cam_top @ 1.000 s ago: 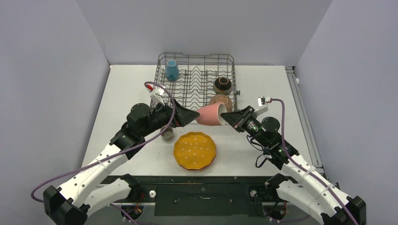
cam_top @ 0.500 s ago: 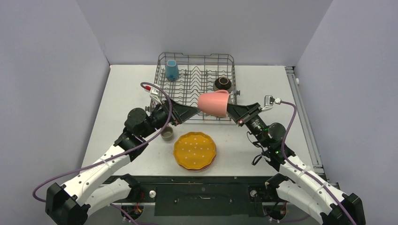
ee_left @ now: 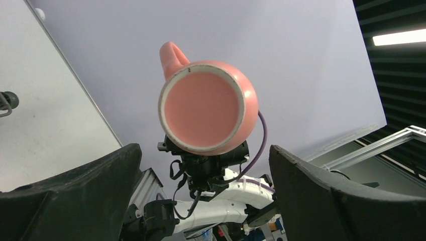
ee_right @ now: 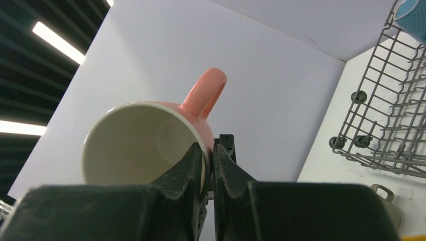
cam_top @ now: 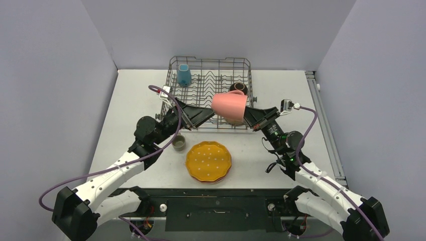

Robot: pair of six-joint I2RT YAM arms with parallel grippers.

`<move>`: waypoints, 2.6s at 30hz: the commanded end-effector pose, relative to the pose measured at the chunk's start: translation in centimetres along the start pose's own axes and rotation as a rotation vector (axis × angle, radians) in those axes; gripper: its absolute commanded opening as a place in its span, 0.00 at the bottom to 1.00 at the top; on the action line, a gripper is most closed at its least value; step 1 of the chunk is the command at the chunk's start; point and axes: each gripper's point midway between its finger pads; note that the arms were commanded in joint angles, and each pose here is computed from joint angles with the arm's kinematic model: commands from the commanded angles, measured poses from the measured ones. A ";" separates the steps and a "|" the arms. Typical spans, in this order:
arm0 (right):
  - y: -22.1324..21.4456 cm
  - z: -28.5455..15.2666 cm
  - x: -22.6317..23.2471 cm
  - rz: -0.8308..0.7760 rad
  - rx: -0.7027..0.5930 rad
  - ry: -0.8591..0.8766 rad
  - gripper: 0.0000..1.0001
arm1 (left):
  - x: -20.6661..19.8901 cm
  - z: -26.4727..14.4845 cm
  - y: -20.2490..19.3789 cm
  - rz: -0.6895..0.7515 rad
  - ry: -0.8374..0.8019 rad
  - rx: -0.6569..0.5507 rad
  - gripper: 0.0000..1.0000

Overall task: Load the mixed dishes into the dish rack
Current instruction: Pick up the cup at the center of the board.

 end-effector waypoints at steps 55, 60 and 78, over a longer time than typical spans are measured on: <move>-3.8 2.5 5.2 -0.076 0.094 0.218 0.00 | -4.9 1.9 1.7 -0.029 -0.169 0.004 0.96; -3.7 2.5 5.0 -0.075 0.089 0.212 0.00 | -5.0 2.1 1.5 -0.024 -0.173 0.012 0.96; -3.3 2.4 4.0 -0.049 0.066 0.183 0.00 | -4.8 1.8 1.0 -0.025 -0.190 0.019 0.32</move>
Point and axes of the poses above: each gripper's point midway between its finger pads, its own z axis out along the fingers, its own x axis along the line the jaws close on, y = z × x, and after that the axes turned 9 degrees about z, right-handed
